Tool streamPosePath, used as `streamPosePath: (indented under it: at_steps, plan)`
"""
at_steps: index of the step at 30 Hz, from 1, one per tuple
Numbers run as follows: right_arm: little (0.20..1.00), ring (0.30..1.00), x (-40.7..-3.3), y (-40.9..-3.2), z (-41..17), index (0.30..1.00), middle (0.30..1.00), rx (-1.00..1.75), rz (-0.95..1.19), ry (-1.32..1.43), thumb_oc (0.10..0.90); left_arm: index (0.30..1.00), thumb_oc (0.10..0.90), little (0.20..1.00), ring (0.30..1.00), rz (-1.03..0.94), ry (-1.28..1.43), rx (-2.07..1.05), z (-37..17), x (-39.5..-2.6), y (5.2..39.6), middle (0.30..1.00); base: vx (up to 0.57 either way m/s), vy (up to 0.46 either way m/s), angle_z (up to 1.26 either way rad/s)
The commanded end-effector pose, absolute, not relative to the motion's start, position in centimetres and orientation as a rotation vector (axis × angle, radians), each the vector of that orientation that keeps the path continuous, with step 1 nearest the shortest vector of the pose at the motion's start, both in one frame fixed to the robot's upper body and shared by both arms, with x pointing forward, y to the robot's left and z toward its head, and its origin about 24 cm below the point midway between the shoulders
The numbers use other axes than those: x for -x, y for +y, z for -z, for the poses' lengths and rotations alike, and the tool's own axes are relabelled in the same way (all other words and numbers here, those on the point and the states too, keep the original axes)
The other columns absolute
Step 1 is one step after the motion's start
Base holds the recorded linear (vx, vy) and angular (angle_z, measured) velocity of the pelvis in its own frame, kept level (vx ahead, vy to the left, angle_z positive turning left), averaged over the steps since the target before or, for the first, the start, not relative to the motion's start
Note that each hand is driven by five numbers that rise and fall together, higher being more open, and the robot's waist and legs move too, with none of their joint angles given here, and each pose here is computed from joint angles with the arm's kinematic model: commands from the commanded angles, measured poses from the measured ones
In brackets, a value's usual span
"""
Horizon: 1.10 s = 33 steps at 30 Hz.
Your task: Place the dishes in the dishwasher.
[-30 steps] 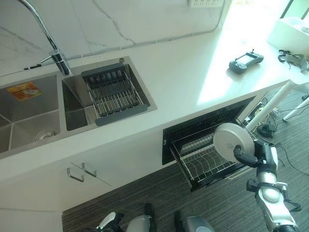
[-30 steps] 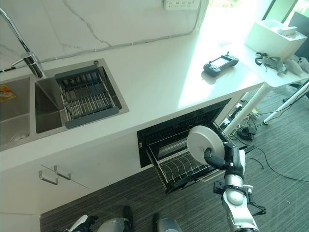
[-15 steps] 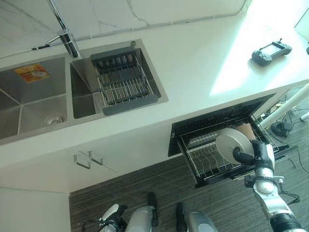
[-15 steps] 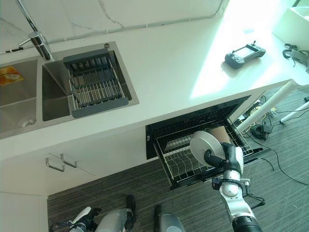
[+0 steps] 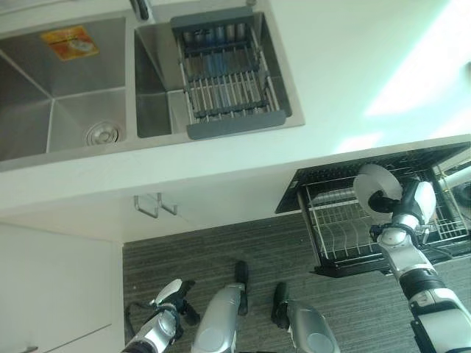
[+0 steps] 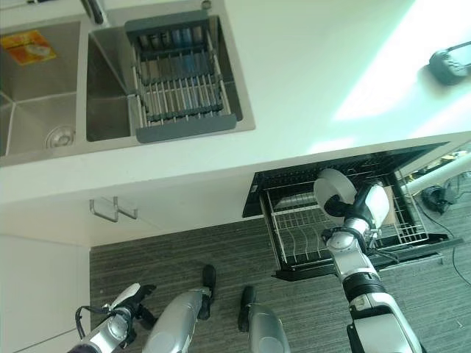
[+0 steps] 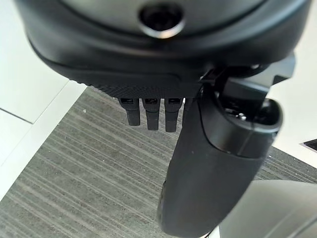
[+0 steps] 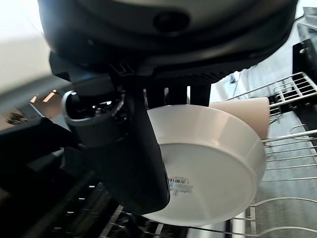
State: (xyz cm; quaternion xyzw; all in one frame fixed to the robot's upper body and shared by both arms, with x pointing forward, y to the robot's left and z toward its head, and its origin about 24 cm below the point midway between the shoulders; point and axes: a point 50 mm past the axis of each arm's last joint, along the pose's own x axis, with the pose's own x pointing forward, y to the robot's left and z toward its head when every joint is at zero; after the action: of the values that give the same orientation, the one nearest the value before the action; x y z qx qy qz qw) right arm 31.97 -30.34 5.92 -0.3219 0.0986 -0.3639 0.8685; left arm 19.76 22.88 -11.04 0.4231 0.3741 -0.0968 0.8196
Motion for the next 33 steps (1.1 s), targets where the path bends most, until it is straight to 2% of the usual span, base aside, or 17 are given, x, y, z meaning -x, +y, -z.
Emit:
streamPosePath:
  at_steps: [1,6,19,25,26,27,28,33]
  plan:
    - [0.300,0.300,-31.9,-32.6,-10.3,0.300,0.300,0.738,1.003,0.024,0.400,0.900,0.800,0.900,0.900,0.194,0.813,-0.867,11.7,-17.8,23.2,0.900,-0.03,0.047,0.04]
    - [0.300,0.300,-31.8,-32.7,-10.9,0.300,0.300,0.789,1.138,-0.003,0.400,0.900,0.800,0.900,0.900,0.199,0.725,-0.846,11.2,-18.8,22.1,0.900,-0.02,0.064,0.02]
    - [0.300,0.300,-32.8,-30.4,-13.1,0.300,0.300,0.978,1.301,-0.218,0.400,0.900,0.800,0.900,0.900,0.183,0.667,-0.774,10.5,-21.0,19.8,0.900,-0.05,0.040,-0.02]
    - [0.300,0.300,-33.3,-28.9,-12.0,0.300,0.300,1.005,1.225,-0.226,0.400,0.900,0.800,0.900,0.900,0.173,0.631,-0.743,10.2,-21.8,18.8,0.900,-0.02,0.008,-0.01]
    - [0.439,0.439,-33.4,-28.3,-11.5,0.439,0.439,1.012,1.198,-0.231,0.493,0.900,0.800,0.900,0.900,0.175,0.611,-0.742,10.0,-22.1,18.4,0.900,-0.03,0.009,-0.07]
    - [0.533,0.533,-33.5,-28.0,-11.3,0.533,0.533,1.023,1.174,-0.240,0.555,0.900,0.800,0.900,0.900,0.178,0.602,-0.743,9.9,-22.3,18.3,0.900,-0.03,0.008,-0.09]
    - [0.900,0.900,-33.7,-27.6,-11.2,0.900,0.900,1.038,1.141,-0.247,0.800,0.900,0.800,0.900,0.900,0.181,0.595,-0.742,9.8,-22.5,18.1,0.900,-0.03,0.002,-0.07]
    - [0.900,0.900,-35.2,-25.2,-10.1,0.900,0.900,0.841,0.856,-0.189,0.800,0.900,0.800,0.900,0.900,0.179,0.576,-0.723,9.4,-23.0,17.5,0.900,-0.03,0.005,-0.06]
